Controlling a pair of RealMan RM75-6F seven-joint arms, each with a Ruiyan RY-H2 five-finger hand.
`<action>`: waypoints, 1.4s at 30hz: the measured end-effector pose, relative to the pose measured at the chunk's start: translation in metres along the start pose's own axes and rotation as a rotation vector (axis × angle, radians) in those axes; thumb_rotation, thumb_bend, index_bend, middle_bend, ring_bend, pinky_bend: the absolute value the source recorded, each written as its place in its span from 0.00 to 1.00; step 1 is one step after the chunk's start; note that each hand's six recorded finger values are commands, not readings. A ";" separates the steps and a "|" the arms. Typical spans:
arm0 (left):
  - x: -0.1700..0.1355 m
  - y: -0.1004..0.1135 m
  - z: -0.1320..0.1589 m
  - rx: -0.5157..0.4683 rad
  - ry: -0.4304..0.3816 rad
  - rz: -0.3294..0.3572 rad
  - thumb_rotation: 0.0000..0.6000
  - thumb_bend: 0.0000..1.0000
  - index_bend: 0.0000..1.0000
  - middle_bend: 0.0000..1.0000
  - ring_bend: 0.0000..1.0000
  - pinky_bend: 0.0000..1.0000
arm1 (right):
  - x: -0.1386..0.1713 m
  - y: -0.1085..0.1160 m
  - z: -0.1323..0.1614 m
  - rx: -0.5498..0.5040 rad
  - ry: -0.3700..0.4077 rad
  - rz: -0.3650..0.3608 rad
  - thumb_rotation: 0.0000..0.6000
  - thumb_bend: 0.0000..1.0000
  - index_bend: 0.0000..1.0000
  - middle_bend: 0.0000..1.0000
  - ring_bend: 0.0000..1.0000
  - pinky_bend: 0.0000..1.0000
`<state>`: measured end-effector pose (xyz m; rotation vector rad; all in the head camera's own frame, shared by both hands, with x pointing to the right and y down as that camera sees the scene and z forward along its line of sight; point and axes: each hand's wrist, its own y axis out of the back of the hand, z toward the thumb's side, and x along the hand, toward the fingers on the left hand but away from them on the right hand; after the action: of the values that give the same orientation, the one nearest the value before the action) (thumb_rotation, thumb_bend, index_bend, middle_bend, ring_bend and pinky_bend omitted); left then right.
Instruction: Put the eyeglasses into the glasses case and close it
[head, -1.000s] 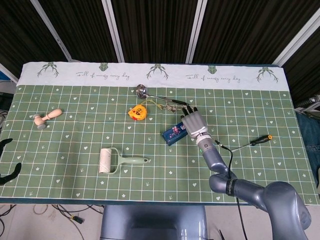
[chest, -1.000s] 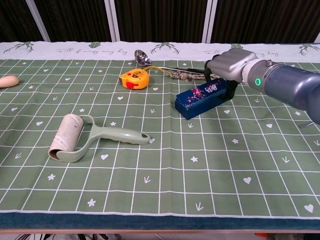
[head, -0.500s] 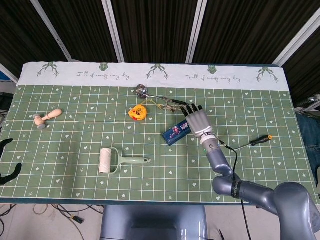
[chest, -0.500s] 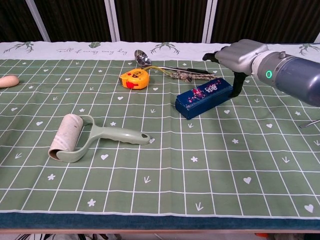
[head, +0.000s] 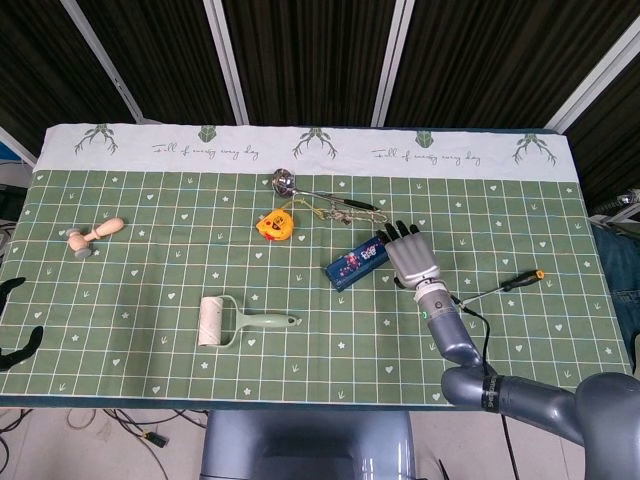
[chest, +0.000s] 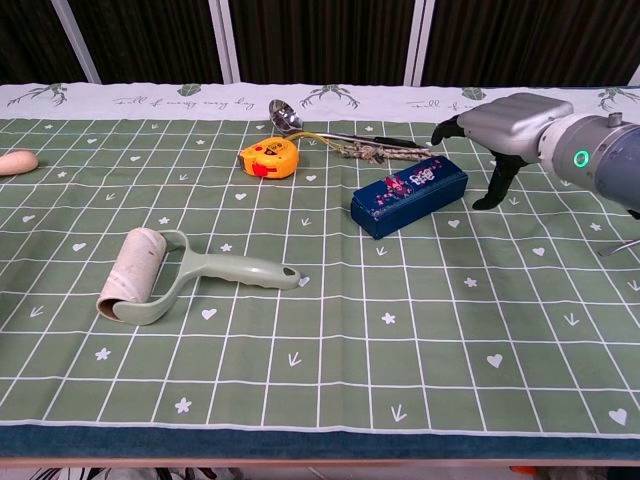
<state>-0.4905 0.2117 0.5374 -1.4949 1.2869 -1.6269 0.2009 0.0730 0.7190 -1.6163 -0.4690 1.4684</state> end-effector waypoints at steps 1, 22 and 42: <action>0.000 0.000 0.000 0.000 0.001 -0.001 1.00 0.31 0.19 0.00 0.00 0.00 | 0.000 -0.001 0.000 0.002 0.001 0.002 1.00 0.28 0.19 0.15 0.12 0.22; 0.000 0.000 -0.001 -0.001 0.002 -0.002 1.00 0.31 0.19 0.00 0.00 0.00 | -0.002 -0.016 0.006 0.018 0.015 0.031 1.00 0.29 0.21 0.15 0.13 0.22; 0.000 0.001 0.000 -0.006 -0.002 -0.001 1.00 0.31 0.19 0.00 0.00 0.00 | 0.000 0.007 0.005 0.041 0.018 -0.033 1.00 0.30 0.18 0.15 0.12 0.22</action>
<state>-0.4908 0.2115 0.5365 -1.5009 1.2915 -1.6224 0.1946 0.0703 0.7140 -1.5816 -0.4508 1.4293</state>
